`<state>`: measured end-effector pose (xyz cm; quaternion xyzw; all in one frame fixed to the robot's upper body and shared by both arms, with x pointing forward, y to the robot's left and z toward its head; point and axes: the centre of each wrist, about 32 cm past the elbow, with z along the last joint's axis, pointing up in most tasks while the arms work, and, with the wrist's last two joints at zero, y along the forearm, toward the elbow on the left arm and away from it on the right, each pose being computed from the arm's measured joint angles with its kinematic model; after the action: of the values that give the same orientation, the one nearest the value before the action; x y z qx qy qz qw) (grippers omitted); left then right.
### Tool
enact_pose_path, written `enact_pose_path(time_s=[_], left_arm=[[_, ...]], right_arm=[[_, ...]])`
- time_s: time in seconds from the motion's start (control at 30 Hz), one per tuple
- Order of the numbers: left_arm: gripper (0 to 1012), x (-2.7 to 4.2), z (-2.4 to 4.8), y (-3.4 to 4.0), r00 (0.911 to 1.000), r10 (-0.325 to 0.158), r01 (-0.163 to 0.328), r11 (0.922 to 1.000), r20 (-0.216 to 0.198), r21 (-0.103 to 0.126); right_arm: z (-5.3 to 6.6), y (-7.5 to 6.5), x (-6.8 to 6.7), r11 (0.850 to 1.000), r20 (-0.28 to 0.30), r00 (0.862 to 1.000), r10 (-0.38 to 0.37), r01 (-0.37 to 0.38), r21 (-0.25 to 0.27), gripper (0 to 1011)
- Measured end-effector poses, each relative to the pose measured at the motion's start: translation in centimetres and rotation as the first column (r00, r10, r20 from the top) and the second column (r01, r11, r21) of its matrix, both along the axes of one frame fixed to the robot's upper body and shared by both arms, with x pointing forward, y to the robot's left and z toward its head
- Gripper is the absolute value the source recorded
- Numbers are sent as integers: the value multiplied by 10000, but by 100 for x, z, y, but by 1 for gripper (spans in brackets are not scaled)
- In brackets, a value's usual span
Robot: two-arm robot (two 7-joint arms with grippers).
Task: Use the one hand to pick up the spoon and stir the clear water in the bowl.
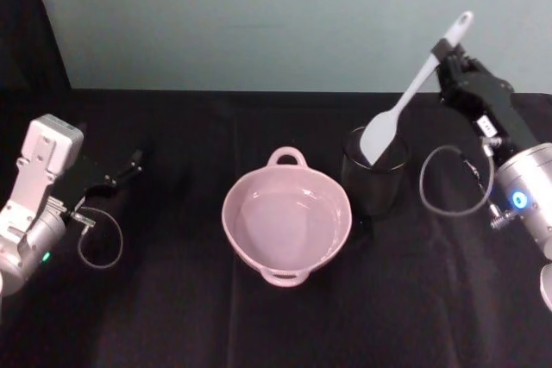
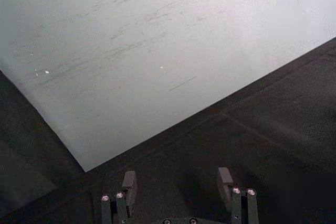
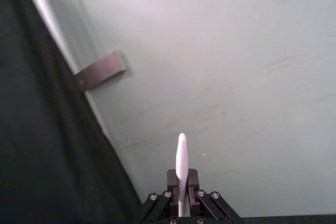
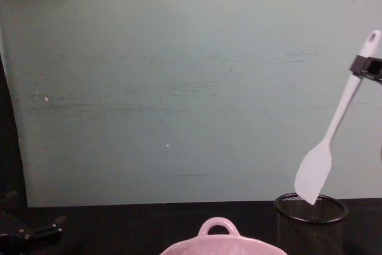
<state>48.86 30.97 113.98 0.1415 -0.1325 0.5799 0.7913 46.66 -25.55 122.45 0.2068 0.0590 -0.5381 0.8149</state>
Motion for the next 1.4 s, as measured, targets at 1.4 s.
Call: enact_pose_path(time_s=[1.4], left_arm=[[1011, 0, 0, 0, 10000, 0, 0, 10000, 0, 1]], right_arm=[[-515, 46, 467, 9759, -2236, 9692, -1033, 1422, 1657, 109]])
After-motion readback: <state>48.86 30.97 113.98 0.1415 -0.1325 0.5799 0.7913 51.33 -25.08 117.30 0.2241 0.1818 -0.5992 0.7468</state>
